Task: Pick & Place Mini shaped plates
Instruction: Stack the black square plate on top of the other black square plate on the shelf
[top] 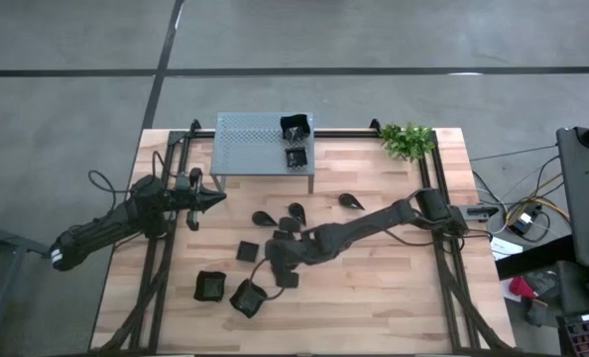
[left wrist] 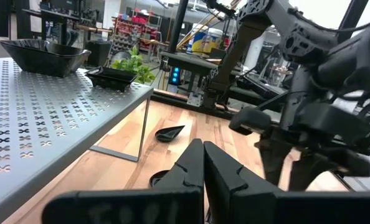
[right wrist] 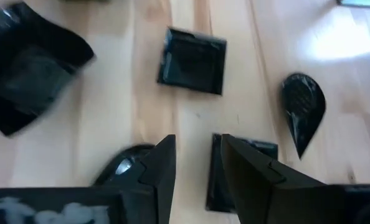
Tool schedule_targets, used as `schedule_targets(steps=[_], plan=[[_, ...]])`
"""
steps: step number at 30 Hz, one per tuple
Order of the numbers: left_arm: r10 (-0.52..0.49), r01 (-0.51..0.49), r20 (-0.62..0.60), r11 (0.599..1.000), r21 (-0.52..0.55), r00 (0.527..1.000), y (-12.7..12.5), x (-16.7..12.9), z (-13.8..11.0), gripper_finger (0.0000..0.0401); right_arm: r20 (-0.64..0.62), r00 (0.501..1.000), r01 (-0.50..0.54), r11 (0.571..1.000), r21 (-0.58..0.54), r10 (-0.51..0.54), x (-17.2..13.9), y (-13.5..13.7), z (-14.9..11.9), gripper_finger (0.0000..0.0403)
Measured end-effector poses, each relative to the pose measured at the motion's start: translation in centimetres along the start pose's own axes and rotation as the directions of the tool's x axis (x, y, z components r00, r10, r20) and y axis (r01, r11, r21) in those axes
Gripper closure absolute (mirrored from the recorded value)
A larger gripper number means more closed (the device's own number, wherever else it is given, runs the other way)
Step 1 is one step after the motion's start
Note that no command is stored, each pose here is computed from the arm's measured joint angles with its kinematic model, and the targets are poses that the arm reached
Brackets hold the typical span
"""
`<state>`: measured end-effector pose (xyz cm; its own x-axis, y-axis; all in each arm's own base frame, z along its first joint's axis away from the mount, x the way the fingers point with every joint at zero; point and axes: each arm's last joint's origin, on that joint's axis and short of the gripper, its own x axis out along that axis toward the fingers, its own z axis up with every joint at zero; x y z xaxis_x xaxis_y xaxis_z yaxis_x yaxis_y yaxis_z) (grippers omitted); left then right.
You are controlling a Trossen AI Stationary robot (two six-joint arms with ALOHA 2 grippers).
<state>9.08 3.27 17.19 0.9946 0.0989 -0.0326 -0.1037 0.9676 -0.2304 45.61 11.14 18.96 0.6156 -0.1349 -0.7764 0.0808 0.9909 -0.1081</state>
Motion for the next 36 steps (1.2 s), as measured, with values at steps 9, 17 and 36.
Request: schedule_targets(steps=[9,17,36], plan=[[0.000,0.000,0.000,1.000,0.000,1.000,0.0,0.0,0.0,0.0398,-0.032,0.999,0.032,0.999,-0.003,-0.032,1.0,-0.2,-1.6,0.0270],[0.000,0.000,0.000,1.000,0.000,1.000,0.0,0.0,0.0,0.0398,-0.044,0.998,0.037,0.999,-0.002,-0.037,2.0,-0.2,-3.1,0.0274],[0.000,0.000,0.000,1.000,0.000,1.000,0.0,0.0,0.0,0.0398,-0.027,0.999,0.038,0.999,-0.028,-0.039,2.9,-0.7,-4.1,0.0279]])
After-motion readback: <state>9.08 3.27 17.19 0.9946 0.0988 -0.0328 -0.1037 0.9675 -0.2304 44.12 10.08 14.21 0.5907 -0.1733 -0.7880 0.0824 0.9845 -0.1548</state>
